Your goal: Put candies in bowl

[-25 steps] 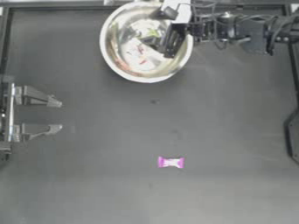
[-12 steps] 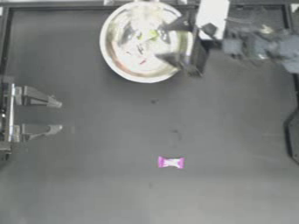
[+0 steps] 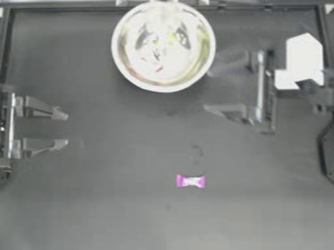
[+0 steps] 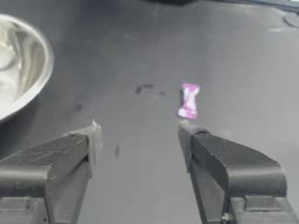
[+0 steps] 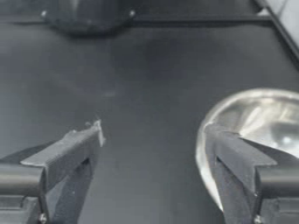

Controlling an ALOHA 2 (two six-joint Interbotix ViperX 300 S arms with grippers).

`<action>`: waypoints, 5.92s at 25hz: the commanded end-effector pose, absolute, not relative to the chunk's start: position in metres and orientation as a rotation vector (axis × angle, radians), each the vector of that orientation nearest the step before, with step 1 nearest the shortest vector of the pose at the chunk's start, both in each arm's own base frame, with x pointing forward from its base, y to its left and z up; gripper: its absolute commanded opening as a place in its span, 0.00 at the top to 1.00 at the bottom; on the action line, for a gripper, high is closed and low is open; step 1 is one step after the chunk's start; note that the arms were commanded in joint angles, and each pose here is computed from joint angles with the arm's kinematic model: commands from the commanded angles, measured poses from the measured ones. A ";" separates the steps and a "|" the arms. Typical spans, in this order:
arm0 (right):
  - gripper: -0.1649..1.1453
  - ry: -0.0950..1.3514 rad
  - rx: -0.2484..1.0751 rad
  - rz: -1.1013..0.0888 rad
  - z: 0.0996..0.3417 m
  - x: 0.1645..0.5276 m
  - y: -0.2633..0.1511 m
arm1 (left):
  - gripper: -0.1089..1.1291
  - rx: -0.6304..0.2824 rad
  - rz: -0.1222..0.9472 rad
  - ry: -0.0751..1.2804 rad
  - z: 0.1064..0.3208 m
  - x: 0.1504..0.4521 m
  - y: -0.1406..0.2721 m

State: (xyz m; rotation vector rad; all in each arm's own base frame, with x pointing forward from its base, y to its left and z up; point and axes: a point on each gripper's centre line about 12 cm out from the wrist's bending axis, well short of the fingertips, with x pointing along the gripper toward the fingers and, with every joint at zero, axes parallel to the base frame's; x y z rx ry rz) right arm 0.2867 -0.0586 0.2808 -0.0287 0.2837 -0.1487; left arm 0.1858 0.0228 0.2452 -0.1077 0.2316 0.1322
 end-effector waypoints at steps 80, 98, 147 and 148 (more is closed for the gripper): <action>0.15 1.227 0.036 -0.066 0.135 0.404 0.048 | 0.19 -0.001 0.124 0.183 0.265 0.183 0.023; 0.60 1.279 0.026 -0.082 0.113 0.404 0.045 | 0.19 -0.007 0.123 0.187 0.262 0.182 0.023; 0.64 0.713 -0.142 -0.478 0.194 0.419 -0.241 | 0.19 -0.026 0.123 0.200 0.256 0.181 0.022; 0.63 0.723 -0.140 -0.481 0.191 0.420 -0.243 | 0.19 -0.026 0.123 0.200 0.257 0.182 0.022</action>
